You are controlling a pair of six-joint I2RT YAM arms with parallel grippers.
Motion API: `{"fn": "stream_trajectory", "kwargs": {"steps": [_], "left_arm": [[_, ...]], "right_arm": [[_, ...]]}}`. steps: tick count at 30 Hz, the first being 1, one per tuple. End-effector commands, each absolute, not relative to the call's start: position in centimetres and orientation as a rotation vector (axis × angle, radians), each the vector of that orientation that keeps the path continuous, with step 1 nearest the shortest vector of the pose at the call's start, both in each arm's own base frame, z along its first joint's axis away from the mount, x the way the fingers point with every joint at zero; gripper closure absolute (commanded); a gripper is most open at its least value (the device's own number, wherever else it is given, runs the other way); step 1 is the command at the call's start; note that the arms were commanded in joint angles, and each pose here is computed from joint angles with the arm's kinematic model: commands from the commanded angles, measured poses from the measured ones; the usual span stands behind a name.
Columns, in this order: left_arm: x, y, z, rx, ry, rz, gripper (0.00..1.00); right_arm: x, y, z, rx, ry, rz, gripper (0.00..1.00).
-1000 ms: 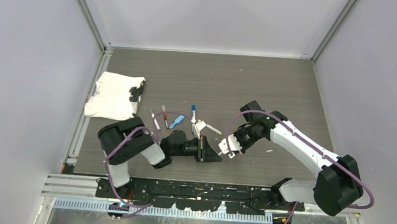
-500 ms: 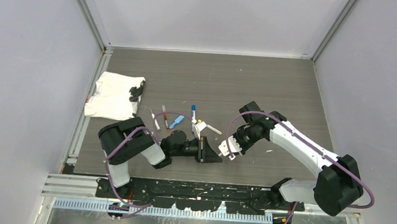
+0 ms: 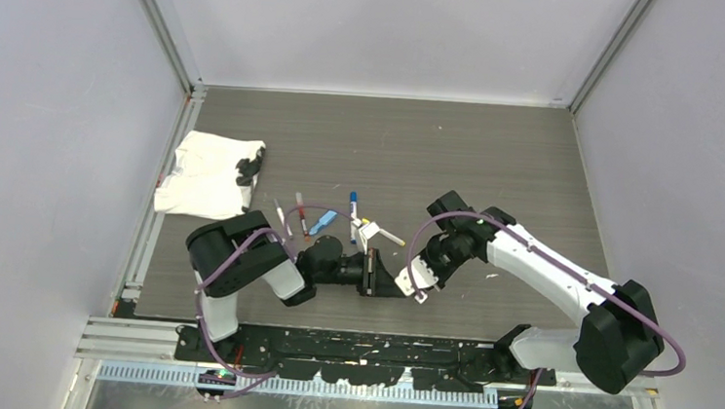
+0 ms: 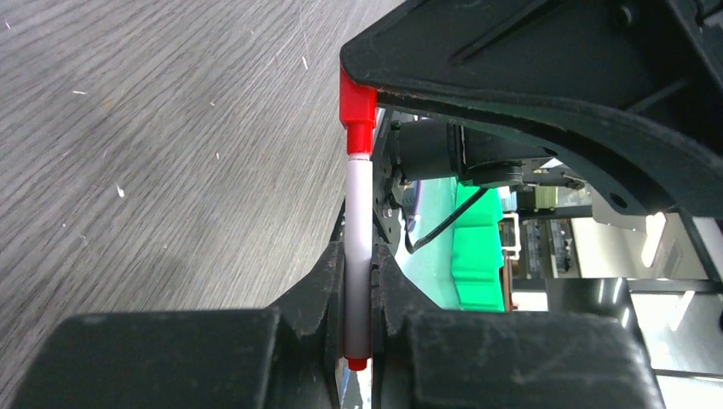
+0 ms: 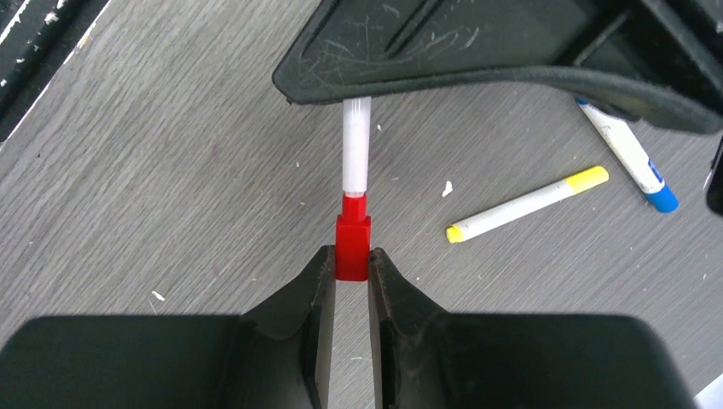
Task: Insert the pens into the pen caps
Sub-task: Insert the pen cap onto the pen.
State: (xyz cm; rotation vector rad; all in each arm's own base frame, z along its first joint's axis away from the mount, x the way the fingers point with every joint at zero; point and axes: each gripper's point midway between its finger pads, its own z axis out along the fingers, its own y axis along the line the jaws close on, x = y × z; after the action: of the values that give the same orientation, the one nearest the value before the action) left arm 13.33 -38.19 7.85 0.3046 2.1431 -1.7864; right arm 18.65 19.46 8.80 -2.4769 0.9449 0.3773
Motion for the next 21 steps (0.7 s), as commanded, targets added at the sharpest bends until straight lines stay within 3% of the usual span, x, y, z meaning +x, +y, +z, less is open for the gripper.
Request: {"fn": "stream_trajectory", "kwargs": {"steps": [1, 9, 13, 21], "left_arm": [[14.9, -38.6, 8.2, 0.235, 2.140, -1.797, 0.99], [15.5, -38.8, 9.5, 0.301, 1.979, -1.827, 0.99], [16.3, -38.3, 8.8, 0.383, 1.950, -1.682, 0.99], [17.6, -36.8, 6.8, 0.538, 2.181, -1.280, 0.99]], "right_arm": [[17.3, 20.5, 8.4, -2.515, 0.859, 0.415, 0.99], [15.9, 23.1, 9.4, -2.413, 0.916, 0.565, 0.99], [14.2, 24.5, 10.2, -2.358, 0.903, 0.711, 0.99], [14.3, 26.8, 9.8, -2.310, 1.023, 0.710, 0.99]]}}
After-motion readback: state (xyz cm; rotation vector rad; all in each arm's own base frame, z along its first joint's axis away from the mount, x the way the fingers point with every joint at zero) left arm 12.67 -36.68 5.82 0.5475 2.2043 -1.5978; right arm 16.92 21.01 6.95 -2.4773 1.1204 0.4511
